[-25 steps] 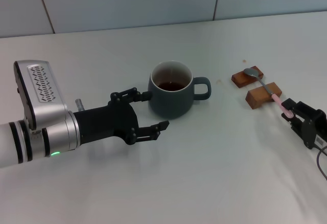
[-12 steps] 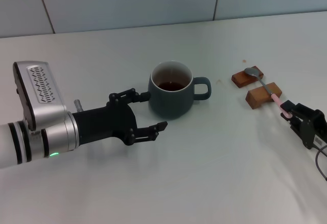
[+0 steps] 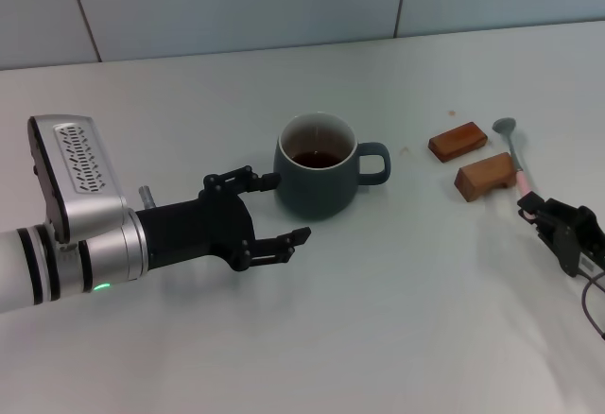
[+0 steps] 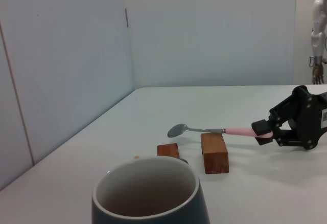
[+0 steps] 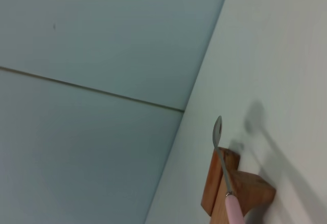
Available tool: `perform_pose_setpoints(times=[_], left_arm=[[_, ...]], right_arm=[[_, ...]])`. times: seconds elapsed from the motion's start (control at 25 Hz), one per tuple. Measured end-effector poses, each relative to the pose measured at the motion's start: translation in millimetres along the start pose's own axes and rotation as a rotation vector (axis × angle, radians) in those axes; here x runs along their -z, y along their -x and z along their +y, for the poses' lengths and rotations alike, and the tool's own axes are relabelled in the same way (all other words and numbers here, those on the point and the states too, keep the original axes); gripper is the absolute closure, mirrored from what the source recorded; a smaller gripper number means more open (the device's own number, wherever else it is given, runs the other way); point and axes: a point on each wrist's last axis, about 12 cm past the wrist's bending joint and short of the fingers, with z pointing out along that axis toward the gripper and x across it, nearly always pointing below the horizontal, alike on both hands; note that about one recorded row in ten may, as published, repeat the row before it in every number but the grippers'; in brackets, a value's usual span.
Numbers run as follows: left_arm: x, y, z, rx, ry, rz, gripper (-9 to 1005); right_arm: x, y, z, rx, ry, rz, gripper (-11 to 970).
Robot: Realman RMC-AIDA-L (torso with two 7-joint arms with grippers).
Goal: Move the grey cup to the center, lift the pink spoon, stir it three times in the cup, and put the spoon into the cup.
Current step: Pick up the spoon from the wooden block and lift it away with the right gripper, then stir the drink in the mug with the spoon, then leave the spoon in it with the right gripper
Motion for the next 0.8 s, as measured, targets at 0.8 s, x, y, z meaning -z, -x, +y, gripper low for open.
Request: perform_pose_setpoints(times=[0.8], left_arm=[[-3.8, 3.5, -1.1, -0.001, -0.014, -0.012, 184]], right_arm=[[48.9, 79.5, 59.7, 0.503, 0.153, 0.192, 844]])
